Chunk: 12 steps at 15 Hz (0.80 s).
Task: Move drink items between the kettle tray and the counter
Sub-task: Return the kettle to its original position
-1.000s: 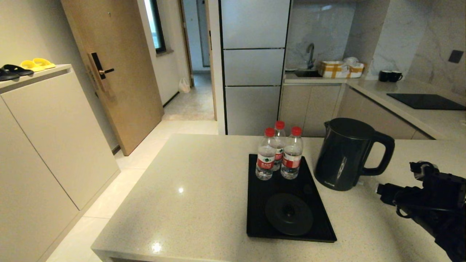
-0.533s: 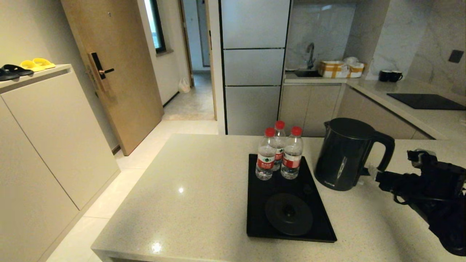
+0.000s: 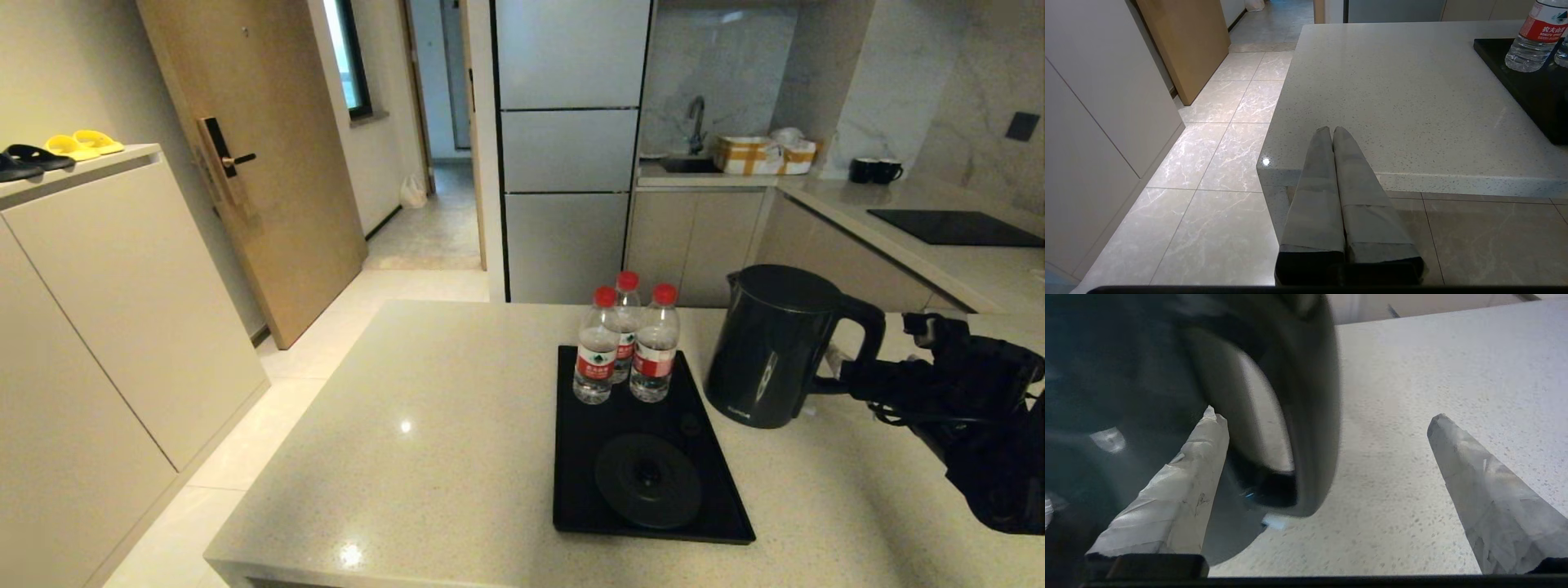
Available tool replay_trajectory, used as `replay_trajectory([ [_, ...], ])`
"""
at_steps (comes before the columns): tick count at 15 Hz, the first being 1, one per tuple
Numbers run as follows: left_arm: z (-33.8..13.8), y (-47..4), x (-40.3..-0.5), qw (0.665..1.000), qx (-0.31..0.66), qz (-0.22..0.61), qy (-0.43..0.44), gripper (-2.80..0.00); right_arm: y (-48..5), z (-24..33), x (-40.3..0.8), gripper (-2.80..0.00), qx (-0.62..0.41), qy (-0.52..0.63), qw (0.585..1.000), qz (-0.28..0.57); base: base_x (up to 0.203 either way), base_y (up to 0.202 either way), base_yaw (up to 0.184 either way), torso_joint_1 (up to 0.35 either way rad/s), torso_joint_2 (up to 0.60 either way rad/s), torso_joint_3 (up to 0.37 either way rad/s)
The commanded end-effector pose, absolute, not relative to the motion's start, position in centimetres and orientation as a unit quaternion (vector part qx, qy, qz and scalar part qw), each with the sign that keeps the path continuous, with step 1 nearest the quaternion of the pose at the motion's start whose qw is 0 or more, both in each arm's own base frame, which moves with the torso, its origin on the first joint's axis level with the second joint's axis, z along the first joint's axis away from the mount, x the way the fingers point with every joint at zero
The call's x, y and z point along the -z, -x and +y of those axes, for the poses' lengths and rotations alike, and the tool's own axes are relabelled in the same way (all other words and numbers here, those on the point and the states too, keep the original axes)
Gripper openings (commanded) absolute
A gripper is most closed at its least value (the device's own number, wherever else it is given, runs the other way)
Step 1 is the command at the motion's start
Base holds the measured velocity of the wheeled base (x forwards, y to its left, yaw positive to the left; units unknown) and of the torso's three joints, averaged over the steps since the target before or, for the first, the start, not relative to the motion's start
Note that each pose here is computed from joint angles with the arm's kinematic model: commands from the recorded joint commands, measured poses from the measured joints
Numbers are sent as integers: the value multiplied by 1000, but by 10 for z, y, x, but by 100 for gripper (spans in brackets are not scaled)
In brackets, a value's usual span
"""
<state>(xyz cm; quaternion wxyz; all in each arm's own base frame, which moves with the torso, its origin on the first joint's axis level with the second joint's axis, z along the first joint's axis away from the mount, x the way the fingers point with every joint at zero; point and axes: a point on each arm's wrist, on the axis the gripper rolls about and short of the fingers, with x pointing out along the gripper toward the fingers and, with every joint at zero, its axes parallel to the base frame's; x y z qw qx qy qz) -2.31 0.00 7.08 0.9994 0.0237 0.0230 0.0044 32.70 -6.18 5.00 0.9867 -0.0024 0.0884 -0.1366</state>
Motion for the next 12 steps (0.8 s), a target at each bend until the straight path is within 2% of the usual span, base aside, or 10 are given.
replay_trajectory([
  [1, 0, 23, -71, 999, -5, 24, -24, -280, -334, -69, -43, 0, 145, 1, 986, 87, 0, 0, 0, 0, 0, 0],
  [12, 0, 23, -71, 999, -5, 24, -24, -280, -347, -90, -38, 0, 173, -3, 981, 92, 0, 0, 0, 0, 0, 0],
])
